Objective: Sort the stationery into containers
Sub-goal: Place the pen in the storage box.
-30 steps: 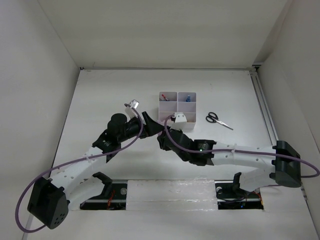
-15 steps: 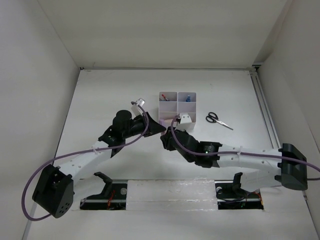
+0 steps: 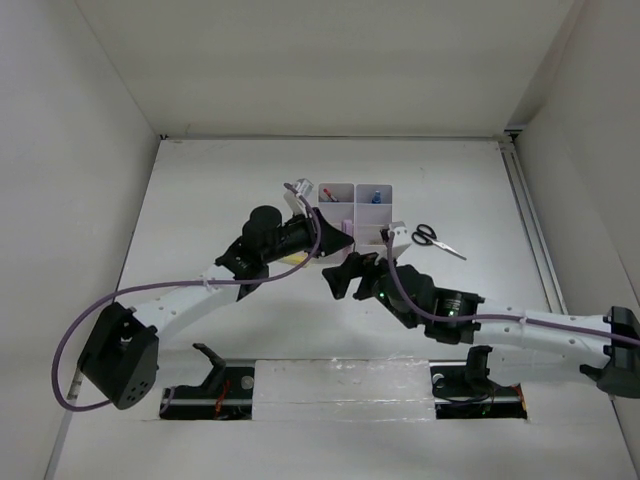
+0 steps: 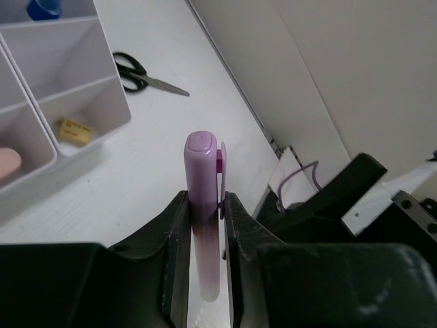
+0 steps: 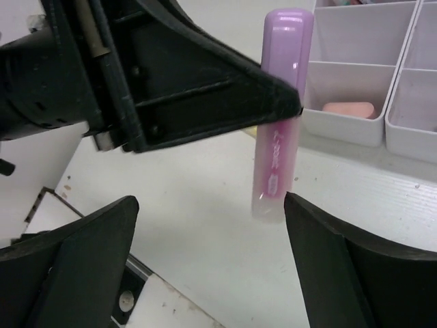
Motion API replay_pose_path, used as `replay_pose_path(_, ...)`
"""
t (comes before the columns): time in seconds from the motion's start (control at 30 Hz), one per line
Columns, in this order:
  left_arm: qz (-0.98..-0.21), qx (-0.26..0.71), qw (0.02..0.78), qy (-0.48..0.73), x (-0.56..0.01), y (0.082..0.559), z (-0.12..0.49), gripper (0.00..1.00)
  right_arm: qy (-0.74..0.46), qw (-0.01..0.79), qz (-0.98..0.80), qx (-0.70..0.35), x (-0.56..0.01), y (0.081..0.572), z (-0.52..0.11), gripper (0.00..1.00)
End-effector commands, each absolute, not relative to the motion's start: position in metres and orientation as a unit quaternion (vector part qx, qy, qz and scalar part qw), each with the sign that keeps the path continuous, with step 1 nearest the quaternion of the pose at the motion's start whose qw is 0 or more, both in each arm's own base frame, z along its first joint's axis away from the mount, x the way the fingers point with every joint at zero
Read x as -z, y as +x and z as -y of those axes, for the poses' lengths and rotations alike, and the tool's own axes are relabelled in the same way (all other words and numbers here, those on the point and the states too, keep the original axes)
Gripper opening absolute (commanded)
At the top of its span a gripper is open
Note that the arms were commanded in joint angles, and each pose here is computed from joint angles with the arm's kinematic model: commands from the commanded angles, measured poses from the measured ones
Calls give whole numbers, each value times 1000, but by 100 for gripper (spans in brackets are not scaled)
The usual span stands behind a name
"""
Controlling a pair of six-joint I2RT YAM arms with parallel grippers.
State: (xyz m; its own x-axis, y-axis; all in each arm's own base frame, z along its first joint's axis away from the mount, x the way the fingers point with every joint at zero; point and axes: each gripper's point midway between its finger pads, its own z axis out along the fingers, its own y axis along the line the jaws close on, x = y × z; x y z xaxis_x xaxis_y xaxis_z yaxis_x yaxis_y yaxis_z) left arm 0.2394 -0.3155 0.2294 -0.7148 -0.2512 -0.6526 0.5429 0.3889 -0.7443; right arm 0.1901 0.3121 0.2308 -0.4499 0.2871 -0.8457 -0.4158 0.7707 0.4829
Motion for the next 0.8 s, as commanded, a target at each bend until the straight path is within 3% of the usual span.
replay_pose_path(0.0,-717,520,452,105,-261,273,319,0,-14,536,-767,-352,-249,190,-303,94)
replay_pose_path(0.23,-682,484,534,129,-277,315,330,0,44,540,-780,-312,-244,187,-243,96)
replay_pose_path(0.3,-640,494,572,139,-294,321,334,0,73,541,-776,-316,-250,185,-224,96)
replay_pose_path(0.77,-609,478,620,130,-273,389,372,0,73,530,-761,-368,-279,154,-165,97)
